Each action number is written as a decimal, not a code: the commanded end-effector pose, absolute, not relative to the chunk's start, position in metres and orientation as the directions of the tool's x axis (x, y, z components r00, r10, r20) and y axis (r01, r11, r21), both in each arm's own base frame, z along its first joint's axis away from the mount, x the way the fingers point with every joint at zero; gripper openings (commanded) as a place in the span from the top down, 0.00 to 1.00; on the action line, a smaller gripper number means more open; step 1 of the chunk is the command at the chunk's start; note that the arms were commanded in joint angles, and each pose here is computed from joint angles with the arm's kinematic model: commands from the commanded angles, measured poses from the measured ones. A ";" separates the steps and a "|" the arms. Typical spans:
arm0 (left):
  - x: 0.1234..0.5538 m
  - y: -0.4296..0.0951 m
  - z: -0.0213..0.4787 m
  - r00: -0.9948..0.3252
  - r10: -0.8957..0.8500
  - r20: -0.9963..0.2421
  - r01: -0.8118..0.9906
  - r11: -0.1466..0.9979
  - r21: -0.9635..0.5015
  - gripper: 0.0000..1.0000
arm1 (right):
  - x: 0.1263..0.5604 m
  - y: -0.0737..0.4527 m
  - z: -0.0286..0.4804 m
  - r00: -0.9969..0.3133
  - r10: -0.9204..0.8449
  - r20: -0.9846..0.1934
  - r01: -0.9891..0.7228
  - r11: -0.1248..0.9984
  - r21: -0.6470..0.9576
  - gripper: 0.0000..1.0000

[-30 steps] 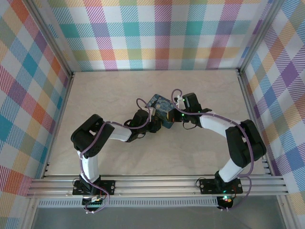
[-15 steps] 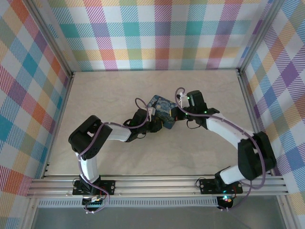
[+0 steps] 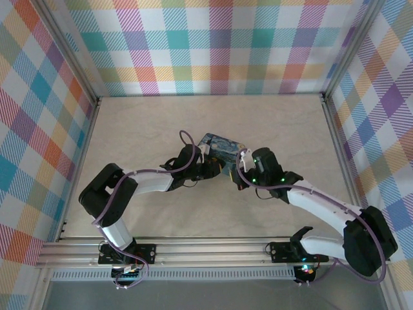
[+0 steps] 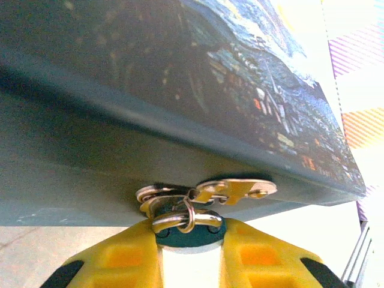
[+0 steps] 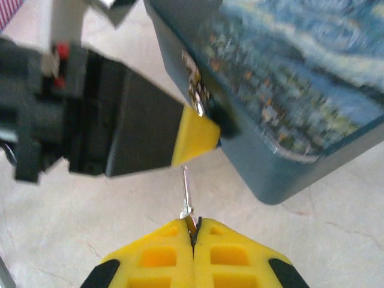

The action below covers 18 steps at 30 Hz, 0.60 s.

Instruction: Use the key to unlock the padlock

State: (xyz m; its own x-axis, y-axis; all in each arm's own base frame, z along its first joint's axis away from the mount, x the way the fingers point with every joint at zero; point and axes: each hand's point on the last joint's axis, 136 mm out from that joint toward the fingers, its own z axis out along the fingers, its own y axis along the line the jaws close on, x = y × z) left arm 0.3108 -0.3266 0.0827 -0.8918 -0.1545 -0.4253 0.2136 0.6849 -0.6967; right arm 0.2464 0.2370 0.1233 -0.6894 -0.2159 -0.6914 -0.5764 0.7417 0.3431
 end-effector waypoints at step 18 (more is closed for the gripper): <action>0.297 -0.338 0.115 -0.918 -0.197 -0.343 0.135 0.659 -0.740 0.87 | 0.231 0.249 0.069 -0.613 -0.368 -0.699 -0.673 0.707 0.217 1.00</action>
State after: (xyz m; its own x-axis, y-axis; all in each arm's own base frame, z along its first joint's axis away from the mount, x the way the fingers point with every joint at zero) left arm 0.2943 -0.3299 0.0836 -0.9320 -0.1713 -0.3194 0.1147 0.6966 -0.7082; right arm 0.2260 0.2437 0.0651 -0.6607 -0.3541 -0.6619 -0.6391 0.7278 0.2487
